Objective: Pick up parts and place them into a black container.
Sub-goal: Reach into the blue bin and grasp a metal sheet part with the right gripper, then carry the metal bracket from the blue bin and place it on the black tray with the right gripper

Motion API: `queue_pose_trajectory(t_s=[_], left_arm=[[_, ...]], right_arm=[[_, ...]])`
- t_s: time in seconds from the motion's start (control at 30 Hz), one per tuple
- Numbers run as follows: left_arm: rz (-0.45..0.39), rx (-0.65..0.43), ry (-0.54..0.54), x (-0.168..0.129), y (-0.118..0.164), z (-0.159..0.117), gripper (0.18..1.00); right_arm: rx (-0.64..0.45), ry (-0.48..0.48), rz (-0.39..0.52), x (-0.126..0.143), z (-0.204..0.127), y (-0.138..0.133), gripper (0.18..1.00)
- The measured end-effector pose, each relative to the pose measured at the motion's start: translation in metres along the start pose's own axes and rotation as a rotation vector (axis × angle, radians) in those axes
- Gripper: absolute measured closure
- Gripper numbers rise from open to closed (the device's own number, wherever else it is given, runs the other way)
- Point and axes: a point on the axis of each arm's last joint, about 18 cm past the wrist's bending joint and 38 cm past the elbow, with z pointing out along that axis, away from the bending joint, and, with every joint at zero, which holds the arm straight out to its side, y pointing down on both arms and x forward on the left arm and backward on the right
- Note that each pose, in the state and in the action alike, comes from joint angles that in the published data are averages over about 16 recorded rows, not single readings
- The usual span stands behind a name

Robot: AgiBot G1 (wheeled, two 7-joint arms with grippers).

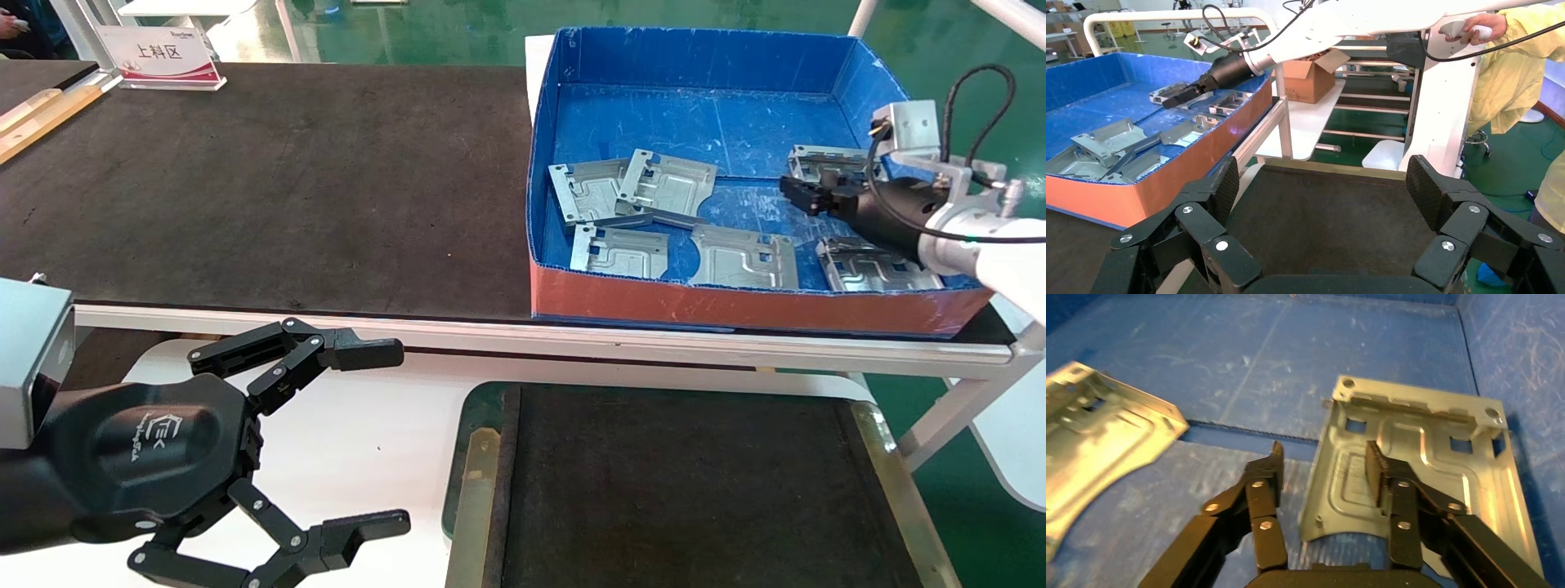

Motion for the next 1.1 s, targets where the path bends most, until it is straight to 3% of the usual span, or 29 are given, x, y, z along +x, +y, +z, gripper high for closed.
queue_pose_trajectory(t_s=[0.33, 0.53, 0.73, 1.1], left_arm=[[0.000, 0.000, 0.000, 0.000, 0.000, 0.000, 0.184], [0.000, 0.000, 0.000, 0.000, 0.000, 0.000, 0.184], [0.000, 0.000, 0.000, 0.000, 0.000, 0.000, 0.184], [0.000, 0.000, 0.000, 0.000, 0.000, 0.000, 0.184]], right_arm=[[0.006, -0.001, -0.004, -0.004, 0.002, 0.000, 0.790], [0.010, -0.014, -0.011, -0.005, 0.001, -0.006, 0.887], [0.008, -0.024, -0.020, -0.006, 0.000, -0.011, 0.948], [-0.010, -0.032, -0.030, -0.003, -0.002, -0.005, 0.986]])
